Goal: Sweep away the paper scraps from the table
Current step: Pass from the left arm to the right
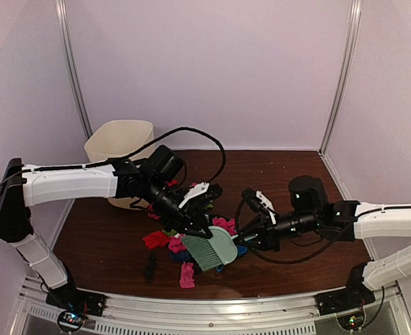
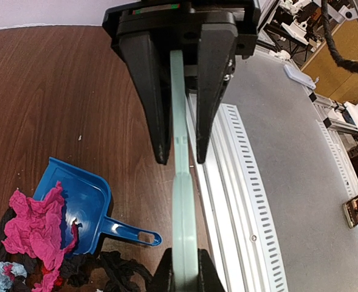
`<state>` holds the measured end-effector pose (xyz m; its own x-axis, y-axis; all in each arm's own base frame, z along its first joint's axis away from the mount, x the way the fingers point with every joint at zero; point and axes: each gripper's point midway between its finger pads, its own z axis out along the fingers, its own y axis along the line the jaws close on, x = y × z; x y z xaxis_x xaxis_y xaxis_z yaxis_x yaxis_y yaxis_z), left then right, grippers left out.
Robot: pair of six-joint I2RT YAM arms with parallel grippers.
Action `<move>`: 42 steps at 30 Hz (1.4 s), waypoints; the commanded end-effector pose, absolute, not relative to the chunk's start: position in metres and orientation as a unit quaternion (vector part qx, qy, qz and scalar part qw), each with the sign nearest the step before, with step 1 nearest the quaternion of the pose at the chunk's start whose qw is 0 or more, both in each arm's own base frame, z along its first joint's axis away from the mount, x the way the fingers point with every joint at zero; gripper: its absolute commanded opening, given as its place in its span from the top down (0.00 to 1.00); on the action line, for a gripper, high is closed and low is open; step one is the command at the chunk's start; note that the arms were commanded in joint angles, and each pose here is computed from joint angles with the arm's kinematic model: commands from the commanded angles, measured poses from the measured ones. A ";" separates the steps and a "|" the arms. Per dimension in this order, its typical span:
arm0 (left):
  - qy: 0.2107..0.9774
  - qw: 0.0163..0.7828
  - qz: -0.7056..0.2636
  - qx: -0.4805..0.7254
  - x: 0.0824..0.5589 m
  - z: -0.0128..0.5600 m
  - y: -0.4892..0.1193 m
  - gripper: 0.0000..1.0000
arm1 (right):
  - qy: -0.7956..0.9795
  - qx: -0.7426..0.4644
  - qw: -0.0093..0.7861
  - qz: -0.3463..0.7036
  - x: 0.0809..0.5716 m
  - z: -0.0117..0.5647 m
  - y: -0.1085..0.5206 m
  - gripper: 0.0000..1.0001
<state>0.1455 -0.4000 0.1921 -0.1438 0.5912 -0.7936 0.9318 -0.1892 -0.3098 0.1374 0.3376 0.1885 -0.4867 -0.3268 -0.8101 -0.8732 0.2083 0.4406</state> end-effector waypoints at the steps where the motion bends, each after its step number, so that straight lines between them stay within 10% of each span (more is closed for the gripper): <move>1: 0.598 0.205 -0.452 0.629 0.151 0.201 -0.404 1.00 | 0.716 -0.417 0.304 0.469 0.141 0.198 0.341 0.81; 25: 0.604 0.210 -0.445 0.627 0.155 0.201 -0.405 1.00 | 0.728 -0.412 0.306 0.455 0.146 0.191 0.340 0.63; 34: 0.610 0.208 -0.442 0.624 0.158 0.197 -0.406 1.00 | 0.726 -0.407 0.314 0.457 0.148 0.193 0.340 1.00; 42: 0.682 0.266 -0.386 0.562 0.194 0.211 -0.406 0.81 | 0.757 -0.351 0.369 0.409 0.175 0.199 0.325 1.00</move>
